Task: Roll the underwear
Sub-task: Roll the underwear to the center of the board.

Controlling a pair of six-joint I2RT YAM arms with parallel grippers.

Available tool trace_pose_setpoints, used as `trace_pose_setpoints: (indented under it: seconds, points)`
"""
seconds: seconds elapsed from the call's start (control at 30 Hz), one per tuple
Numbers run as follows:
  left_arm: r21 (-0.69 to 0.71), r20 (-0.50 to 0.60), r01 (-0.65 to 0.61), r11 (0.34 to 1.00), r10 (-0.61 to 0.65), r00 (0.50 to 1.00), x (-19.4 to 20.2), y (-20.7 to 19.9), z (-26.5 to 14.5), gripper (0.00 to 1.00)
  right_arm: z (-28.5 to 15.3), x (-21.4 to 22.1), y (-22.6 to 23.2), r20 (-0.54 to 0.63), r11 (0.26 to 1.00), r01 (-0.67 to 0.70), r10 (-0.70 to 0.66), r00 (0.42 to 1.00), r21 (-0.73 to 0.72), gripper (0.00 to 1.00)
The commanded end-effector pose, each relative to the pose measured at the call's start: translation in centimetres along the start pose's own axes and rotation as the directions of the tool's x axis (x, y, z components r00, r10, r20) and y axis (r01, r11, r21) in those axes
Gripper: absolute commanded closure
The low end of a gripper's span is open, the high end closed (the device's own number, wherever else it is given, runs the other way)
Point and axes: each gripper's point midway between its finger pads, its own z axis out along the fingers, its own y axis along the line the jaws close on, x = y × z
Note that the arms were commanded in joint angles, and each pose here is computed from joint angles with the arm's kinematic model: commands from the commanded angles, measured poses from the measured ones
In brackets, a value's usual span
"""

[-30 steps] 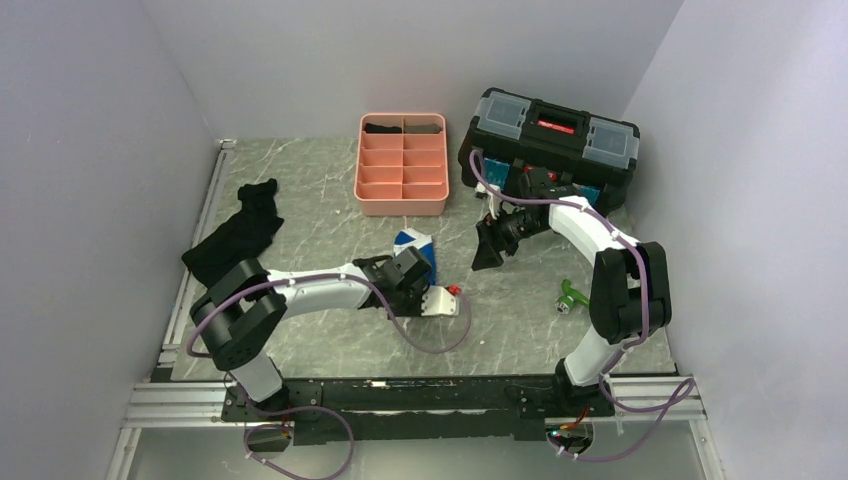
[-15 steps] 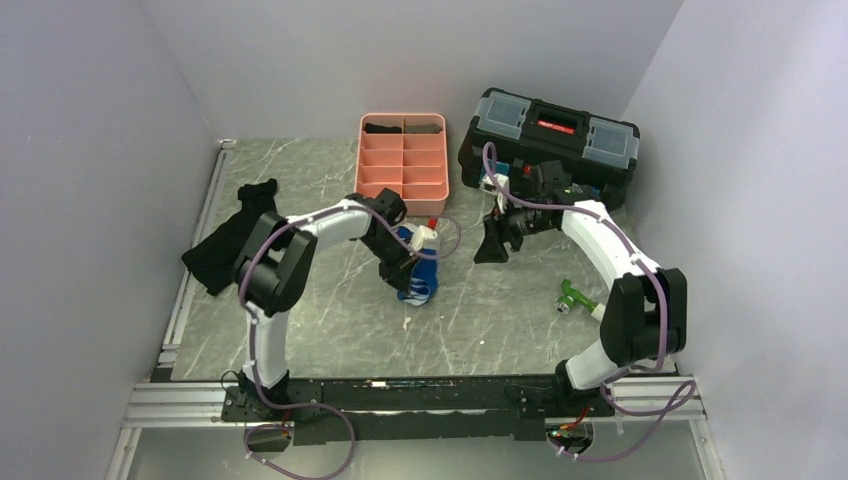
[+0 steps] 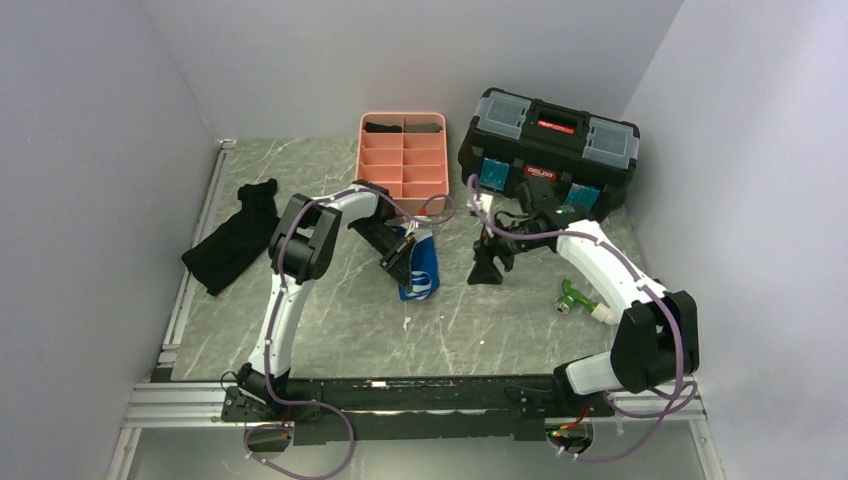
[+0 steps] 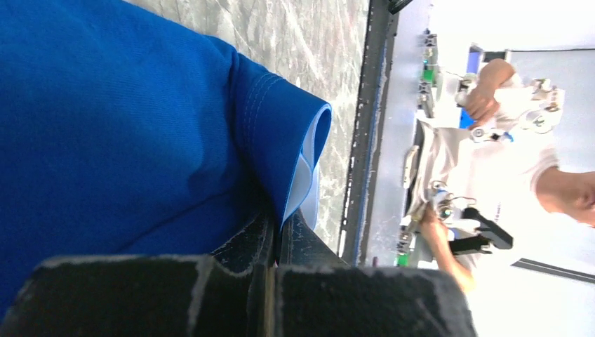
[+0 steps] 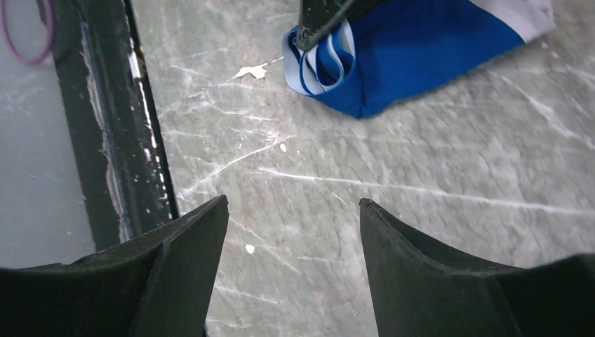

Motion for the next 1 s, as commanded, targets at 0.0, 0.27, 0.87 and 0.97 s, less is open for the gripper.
trace_pose_setpoints:
  seconds: [0.0, 0.27, 0.87, 0.97]
  points:
    - [0.095, 0.038, 0.063, 0.994, -0.067, 0.997, -0.6, -1.5, 0.1, 1.00, 2.0, -1.7, 0.1, -0.025, 0.980, 0.190, -0.189, 0.982, 0.060, 0.28]
    - [0.079, 0.039, 0.102, 0.992, -0.105, 0.994, -0.5, -1.1, 0.2, 1.00, 7.5, -0.4, 0.5, -0.184, 0.946, 0.323, -0.317, 0.931, 0.005, 0.26]
    - [0.069, 0.027, 0.112, 0.991, -0.114, 0.993, -0.1, -0.7, 0.3, 1.00, 12.6, 0.6, -1.8, -0.326, 0.885, 0.465, -0.440, 0.837, -0.001, 0.22]
    - [0.070, 0.028, 0.112, 0.991, -0.114, 0.993, -0.1, -0.7, 0.3, 1.00, 13.1, 0.9, -1.7, -0.334, 0.883, 0.469, -0.448, 0.830, -0.018, 0.22]
